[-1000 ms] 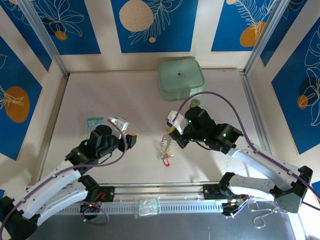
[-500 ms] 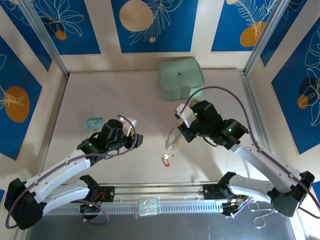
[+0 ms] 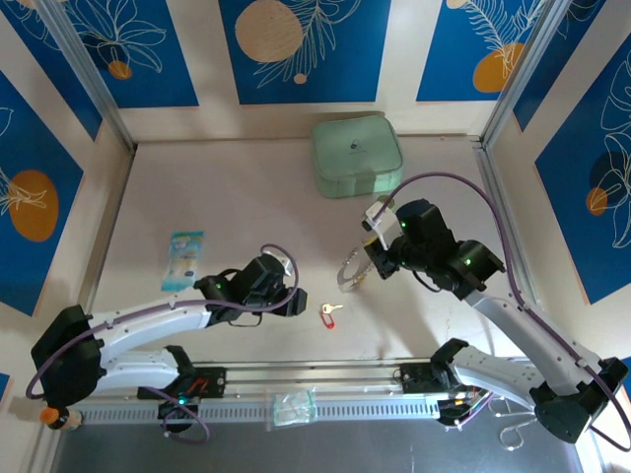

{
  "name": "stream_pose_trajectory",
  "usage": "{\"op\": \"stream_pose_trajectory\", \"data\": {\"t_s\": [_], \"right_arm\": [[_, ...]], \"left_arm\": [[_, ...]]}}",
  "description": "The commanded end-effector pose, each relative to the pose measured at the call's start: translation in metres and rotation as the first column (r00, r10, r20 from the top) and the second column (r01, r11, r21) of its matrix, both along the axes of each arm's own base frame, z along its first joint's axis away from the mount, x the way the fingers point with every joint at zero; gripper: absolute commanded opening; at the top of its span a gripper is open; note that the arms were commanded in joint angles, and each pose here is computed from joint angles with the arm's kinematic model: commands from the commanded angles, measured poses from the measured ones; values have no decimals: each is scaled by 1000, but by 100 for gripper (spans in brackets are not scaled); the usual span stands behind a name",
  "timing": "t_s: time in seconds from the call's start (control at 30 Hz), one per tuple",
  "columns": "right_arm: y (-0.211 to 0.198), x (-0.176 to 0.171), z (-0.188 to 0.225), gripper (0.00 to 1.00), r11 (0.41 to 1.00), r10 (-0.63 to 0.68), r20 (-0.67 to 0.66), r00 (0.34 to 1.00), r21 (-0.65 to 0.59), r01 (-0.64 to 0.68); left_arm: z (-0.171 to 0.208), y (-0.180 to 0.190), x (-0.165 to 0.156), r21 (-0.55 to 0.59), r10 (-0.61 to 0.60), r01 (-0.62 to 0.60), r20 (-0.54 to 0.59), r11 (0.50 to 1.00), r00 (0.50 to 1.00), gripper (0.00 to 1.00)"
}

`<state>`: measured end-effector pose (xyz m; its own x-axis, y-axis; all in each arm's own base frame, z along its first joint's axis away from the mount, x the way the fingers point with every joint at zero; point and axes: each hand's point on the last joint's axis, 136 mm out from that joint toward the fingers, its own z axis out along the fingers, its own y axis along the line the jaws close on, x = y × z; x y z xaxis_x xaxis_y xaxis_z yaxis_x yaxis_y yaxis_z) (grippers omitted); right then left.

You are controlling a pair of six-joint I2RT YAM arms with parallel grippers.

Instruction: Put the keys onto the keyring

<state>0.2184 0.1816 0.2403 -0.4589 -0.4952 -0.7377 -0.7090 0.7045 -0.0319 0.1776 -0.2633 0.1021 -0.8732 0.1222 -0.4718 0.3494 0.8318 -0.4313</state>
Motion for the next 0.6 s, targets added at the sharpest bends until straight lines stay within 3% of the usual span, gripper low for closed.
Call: {"op": "stream_pose_trajectory", "data": {"t_s": [0.0,0.13,0.27,0.33,0.43,0.47,0.57], "right_arm": [[13,-6,12,0,993,86,42,995,73,-89],[23,-10,11,0,982,156,53,986,96,-161],[32,-14,14,0,965,227,104,968,112,-238],[35,-16,18,0,954,260,131,957,118,-275],[43,-21,28,0,926,324,159,933,148,-347],[47,-24,32,0,911,352,166,921,166,-378],[55,-27,36,0,874,409,156,899,217,-435]], "left_arm": [[42,-7,19,-30,-22,27,163,999,986,55],[79,-16,20,-17,-175,193,348,981,921,52],[108,-21,12,24,-313,356,536,934,784,49],[117,-21,11,78,-365,409,622,909,693,47],[128,-26,1,188,-461,506,736,842,495,47],[133,-26,1,227,-471,509,774,830,423,47],[149,-18,11,324,-462,425,842,845,278,49]]}}
